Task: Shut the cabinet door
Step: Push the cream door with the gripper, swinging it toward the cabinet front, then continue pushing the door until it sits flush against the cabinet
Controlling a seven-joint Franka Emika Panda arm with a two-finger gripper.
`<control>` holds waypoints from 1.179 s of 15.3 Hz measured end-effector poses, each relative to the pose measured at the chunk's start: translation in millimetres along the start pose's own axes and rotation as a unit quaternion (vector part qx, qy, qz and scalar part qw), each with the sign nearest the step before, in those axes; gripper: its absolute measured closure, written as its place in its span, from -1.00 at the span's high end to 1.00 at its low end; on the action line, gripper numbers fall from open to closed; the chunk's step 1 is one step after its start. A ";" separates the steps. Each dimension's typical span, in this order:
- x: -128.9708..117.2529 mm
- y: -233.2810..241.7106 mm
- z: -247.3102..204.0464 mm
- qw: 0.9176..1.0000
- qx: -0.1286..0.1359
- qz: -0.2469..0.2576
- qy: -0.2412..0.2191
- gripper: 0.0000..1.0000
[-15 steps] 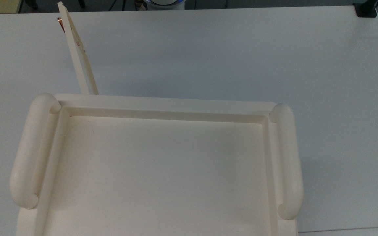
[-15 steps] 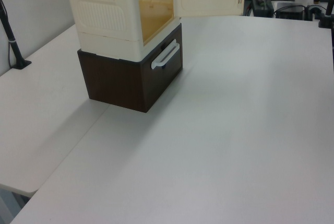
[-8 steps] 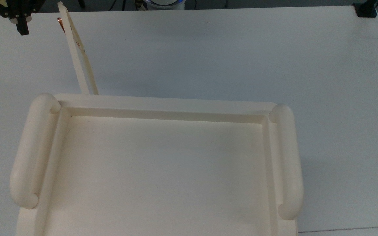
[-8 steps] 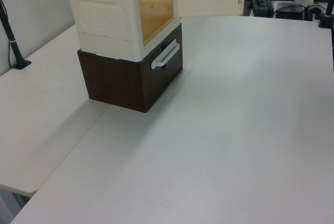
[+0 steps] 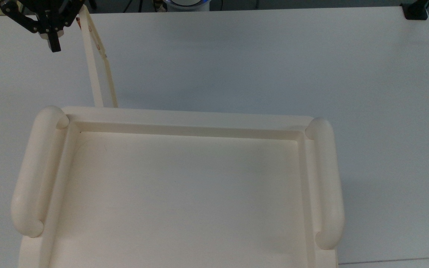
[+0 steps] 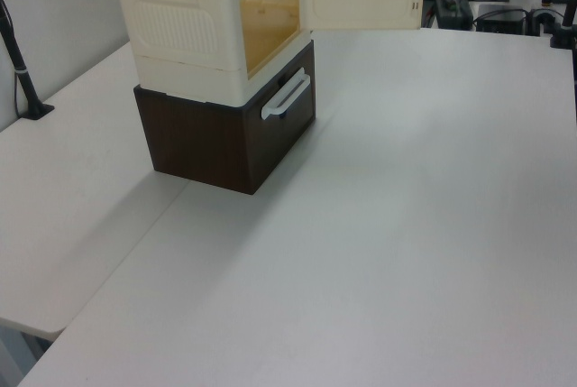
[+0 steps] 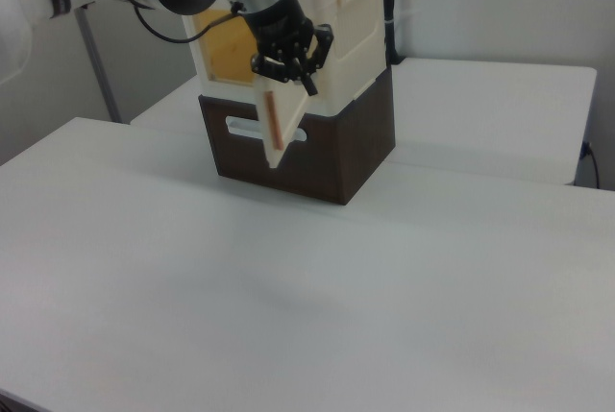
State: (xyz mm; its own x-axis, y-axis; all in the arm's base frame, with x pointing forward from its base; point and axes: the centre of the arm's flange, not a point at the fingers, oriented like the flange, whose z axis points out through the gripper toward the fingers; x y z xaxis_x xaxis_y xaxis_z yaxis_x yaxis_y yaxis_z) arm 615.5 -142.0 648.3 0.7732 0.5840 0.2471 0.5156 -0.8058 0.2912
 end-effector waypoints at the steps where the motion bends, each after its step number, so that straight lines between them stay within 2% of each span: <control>1: 7.2 -6.5 0.3 1.000 0.003 0.005 0.002 -0.99; 10: 69.0 -71.2 1.7 0.995 0.045 0.081 0.031 -0.99; 18: 112.9 -127.2 8.7 0.993 0.073 0.080 0.037 -0.96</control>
State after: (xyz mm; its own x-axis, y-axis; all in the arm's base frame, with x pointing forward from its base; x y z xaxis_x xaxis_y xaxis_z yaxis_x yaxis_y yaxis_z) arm 640.4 25.6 631.1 0.8232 0.4479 0.3489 0.4397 -0.8917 0.1071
